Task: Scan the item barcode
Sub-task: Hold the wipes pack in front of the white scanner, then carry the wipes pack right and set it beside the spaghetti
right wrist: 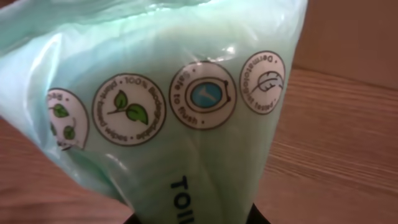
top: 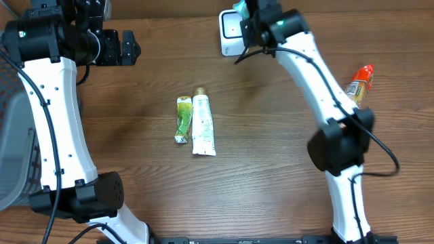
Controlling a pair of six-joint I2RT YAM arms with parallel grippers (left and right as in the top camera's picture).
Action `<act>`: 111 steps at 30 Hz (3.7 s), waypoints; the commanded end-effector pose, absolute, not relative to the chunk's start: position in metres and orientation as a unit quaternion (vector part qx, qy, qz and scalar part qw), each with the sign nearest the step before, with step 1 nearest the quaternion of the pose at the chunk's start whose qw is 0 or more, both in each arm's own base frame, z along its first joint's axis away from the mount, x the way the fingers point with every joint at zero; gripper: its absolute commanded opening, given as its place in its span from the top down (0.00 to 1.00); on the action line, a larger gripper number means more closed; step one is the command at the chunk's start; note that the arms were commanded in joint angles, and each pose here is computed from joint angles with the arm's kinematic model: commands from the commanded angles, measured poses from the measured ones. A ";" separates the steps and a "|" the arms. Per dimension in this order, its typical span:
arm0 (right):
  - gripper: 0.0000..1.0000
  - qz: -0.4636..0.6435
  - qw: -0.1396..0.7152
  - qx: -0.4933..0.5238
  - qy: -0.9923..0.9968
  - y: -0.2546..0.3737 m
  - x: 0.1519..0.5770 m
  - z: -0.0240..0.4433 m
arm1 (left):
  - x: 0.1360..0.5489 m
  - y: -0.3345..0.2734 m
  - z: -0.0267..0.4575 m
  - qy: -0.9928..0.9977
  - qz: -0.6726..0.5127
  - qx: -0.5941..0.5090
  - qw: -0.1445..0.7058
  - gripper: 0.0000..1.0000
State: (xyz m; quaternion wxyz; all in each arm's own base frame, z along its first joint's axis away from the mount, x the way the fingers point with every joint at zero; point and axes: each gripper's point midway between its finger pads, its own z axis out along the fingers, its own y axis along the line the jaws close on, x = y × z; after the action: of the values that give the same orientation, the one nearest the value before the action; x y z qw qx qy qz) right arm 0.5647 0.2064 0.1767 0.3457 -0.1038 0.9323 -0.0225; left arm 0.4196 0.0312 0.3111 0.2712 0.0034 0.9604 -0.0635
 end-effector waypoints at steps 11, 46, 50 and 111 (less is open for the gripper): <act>0.97 -0.102 0.410 -0.148 0.894 0.210 0.627 0.123 | 0.418 0.030 0.317 0.958 -0.060 0.014 0.279 0.00; 0.96 -0.238 0.396 -0.316 0.829 0.234 0.627 0.113 | 0.418 0.030 0.317 0.958 -0.060 0.014 0.279 0.00; 0.96 -0.247 0.394 -0.310 0.829 0.228 0.628 0.114 | 0.418 0.030 0.317 0.958 -0.060 0.014 0.279 0.00; 0.92 -0.137 -0.122 0.318 0.930 -0.029 0.303 0.014 | 0.418 0.030 0.317 0.958 -0.060 0.014 0.279 0.00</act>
State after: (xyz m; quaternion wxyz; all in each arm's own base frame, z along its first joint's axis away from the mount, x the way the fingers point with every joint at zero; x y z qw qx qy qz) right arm 0.3117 0.0154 0.0099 -0.1353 0.2995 0.9416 -0.0733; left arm 0.4195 0.0312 0.3110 0.2710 0.0034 0.9605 -0.0635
